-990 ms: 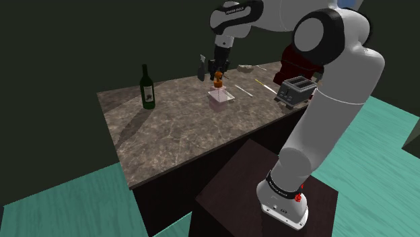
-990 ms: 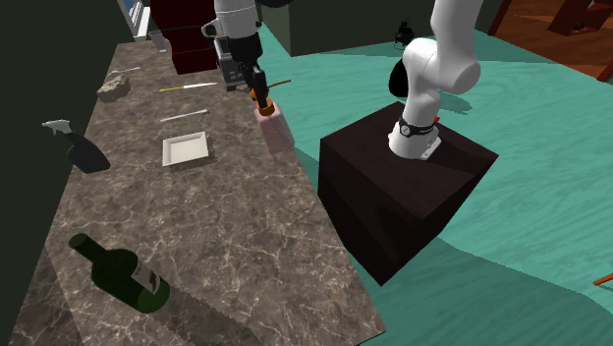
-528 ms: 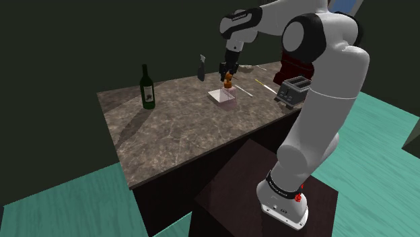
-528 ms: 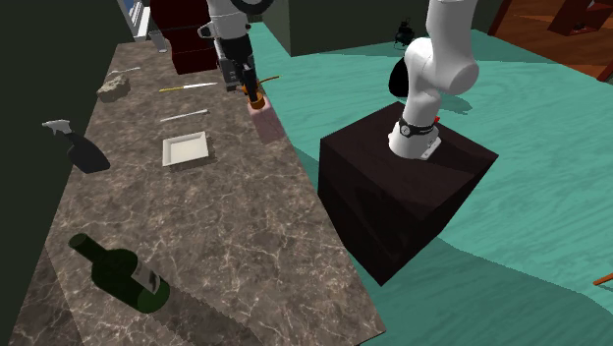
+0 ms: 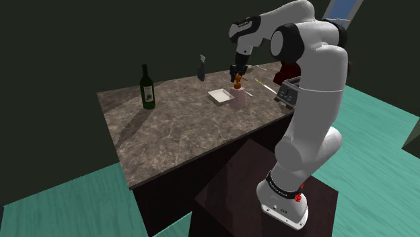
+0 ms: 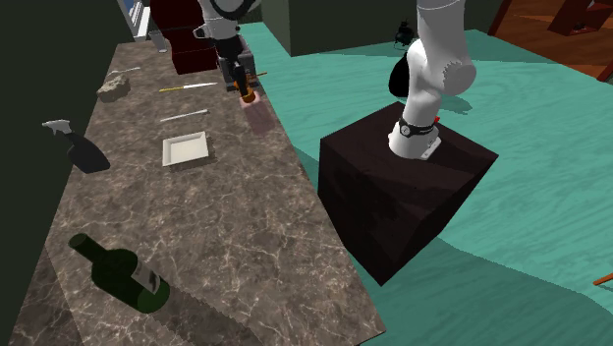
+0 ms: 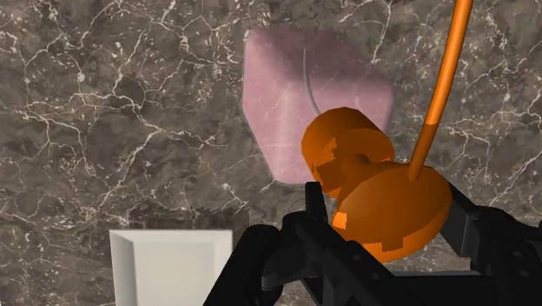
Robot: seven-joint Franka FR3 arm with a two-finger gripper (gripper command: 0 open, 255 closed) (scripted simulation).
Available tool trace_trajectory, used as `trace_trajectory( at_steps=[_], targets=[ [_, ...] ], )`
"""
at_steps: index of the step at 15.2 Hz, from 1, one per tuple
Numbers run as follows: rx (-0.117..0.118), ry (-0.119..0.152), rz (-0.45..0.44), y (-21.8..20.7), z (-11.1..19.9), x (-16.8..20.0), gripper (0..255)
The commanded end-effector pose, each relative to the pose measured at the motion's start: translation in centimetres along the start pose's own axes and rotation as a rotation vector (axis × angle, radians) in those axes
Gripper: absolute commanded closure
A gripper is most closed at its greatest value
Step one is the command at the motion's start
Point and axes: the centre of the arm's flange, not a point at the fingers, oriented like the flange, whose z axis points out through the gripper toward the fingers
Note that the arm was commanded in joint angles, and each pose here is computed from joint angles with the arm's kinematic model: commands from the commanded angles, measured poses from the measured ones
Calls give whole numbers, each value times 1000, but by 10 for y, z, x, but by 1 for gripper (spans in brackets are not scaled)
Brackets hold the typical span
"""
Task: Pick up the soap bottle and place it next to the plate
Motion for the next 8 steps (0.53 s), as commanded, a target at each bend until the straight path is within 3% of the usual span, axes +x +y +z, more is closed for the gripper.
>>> trace_trajectory(
  at_steps=[1,8],
  targets=[
    [0,0,-1,26,7,-1,255],
    [0,0,-1,117,23,2,255]
  ],
)
